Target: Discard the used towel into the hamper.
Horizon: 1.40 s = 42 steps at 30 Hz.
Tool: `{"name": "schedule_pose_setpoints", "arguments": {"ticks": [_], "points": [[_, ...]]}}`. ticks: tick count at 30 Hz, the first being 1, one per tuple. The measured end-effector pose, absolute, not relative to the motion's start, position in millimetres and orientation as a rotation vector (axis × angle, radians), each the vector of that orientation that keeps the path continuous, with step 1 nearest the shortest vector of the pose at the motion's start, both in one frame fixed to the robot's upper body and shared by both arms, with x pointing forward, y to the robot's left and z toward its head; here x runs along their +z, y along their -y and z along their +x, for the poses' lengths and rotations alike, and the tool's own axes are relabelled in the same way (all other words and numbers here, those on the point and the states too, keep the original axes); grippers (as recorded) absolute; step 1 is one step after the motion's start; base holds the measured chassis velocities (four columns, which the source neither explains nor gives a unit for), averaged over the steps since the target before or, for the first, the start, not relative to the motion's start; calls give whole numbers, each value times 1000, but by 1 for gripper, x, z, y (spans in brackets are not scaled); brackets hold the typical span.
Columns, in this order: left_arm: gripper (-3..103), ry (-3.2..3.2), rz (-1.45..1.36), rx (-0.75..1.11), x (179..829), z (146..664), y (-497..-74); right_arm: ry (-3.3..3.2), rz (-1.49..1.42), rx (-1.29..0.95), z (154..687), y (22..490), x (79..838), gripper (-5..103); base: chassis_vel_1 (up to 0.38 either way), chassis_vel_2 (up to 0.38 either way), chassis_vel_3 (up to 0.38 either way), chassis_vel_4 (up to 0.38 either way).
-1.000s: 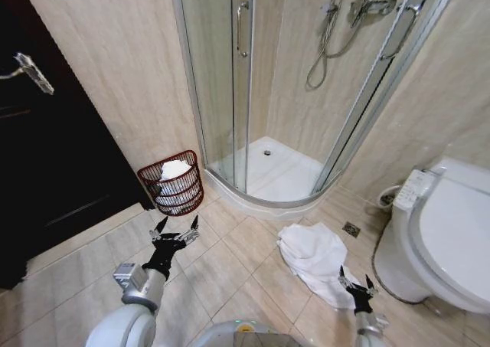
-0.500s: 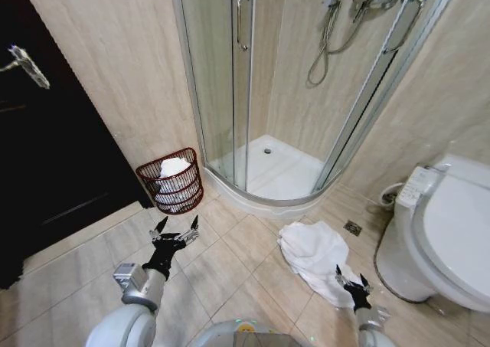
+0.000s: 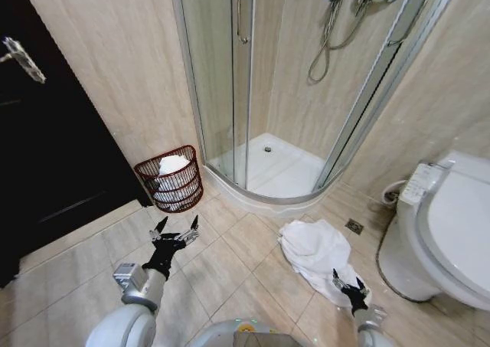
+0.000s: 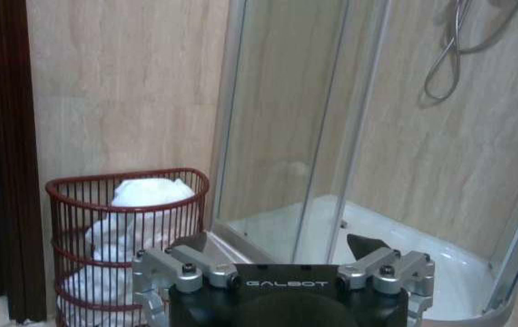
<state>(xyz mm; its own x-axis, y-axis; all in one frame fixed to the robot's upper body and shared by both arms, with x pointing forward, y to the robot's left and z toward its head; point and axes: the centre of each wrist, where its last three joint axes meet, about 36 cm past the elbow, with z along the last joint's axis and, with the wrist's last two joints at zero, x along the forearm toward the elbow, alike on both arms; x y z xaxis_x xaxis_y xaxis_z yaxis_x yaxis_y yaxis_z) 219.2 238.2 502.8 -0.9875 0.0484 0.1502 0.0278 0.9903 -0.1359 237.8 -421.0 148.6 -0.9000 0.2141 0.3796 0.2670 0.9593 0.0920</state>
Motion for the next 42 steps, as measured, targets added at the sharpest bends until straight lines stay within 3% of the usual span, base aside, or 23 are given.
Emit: {"name": "schedule_pose_setpoints", "arguments": {"ticks": [42], "points": [[100,2981,-57,200,503,219,-238,2898,-366,-144,230,417,142,100,0,0,0,0]]}}
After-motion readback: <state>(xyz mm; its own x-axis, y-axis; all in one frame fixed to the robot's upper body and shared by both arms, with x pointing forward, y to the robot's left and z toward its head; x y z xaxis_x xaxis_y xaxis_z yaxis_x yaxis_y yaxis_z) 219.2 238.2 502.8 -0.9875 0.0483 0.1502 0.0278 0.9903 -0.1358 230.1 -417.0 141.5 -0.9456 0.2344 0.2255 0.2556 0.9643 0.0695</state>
